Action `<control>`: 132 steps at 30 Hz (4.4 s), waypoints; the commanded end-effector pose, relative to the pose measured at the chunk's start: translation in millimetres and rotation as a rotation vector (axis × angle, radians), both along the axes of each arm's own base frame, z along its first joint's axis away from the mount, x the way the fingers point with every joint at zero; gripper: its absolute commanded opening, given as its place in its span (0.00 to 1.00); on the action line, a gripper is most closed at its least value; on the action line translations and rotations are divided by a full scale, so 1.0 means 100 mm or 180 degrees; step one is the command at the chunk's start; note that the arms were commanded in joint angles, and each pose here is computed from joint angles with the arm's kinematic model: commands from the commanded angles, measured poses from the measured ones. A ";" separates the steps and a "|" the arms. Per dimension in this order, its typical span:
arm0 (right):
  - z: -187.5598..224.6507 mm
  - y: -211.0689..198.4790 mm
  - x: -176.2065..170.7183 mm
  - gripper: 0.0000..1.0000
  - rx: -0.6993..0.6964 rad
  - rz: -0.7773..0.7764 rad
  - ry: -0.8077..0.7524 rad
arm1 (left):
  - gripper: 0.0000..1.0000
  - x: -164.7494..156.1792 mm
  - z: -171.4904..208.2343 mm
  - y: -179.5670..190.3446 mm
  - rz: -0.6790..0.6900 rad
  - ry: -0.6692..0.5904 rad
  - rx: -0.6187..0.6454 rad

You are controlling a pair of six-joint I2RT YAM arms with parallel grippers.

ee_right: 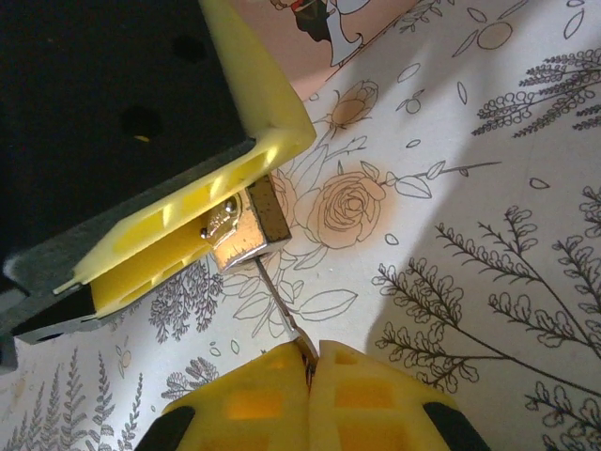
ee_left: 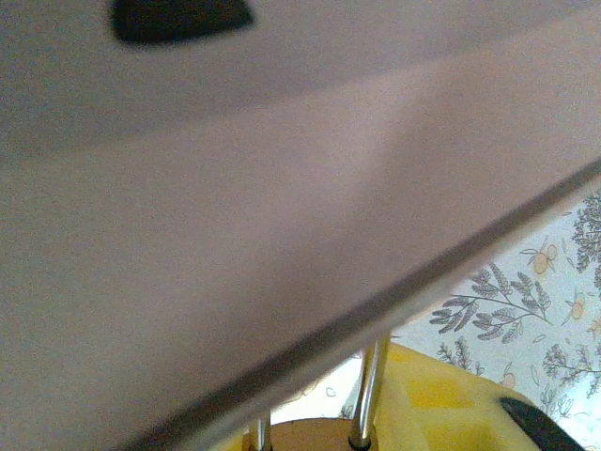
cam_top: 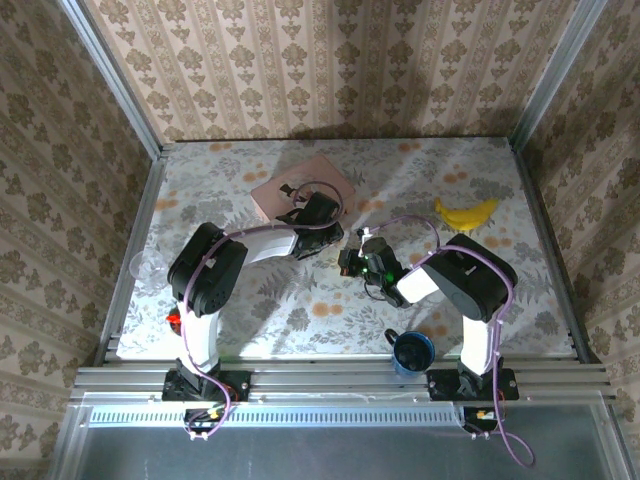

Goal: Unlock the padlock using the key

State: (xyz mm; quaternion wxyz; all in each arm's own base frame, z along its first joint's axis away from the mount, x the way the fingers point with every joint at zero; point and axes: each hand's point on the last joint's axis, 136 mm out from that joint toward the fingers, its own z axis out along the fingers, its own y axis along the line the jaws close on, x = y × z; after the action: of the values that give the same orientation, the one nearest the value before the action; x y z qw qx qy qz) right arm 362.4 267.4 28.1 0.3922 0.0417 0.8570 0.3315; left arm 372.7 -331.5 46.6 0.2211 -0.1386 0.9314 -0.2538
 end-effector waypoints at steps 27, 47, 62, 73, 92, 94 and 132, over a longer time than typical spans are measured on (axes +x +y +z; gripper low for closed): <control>-0.21 -0.22 0.08 0.00 0.0375 -0.0400 0.0246 | 0.00 -0.03 -0.01 -0.13 -0.0033 0.0054 -0.0246; -0.14 -0.16 0.11 0.00 0.0561 -0.0351 0.0131 | 0.00 -0.03 -0.02 -0.14 -0.0055 0.0061 -0.0253; -0.10 -0.10 0.17 0.00 0.0678 -0.0382 0.0258 | 0.00 -0.08 -0.07 -0.16 -0.0108 0.0127 -0.0261; -0.03 0.00 0.21 0.00 0.0812 -0.0321 0.0320 | 0.00 -0.11 -0.09 -0.19 -0.0149 0.0155 -0.0259; 0.05 -0.02 0.24 0.00 0.0838 -0.0337 0.0276 | 0.00 -0.17 -0.12 -0.20 -0.0204 0.0173 -0.0263; 0.05 -0.02 0.24 0.00 0.0834 -0.0343 0.0279 | 0.00 -0.18 -0.12 -0.20 -0.0208 0.0173 -0.0266; 0.06 -0.04 0.29 0.00 0.0914 -0.0382 0.0252 | 0.00 -0.23 -0.16 -0.22 -0.0253 0.0145 -0.0344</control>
State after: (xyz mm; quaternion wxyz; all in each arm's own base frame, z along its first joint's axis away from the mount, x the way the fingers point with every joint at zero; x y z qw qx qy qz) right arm 376.7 265.4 30.6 0.3524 0.1505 0.8198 0.4255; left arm 386.0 -336.0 48.2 0.2480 -0.1487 0.9108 -0.2945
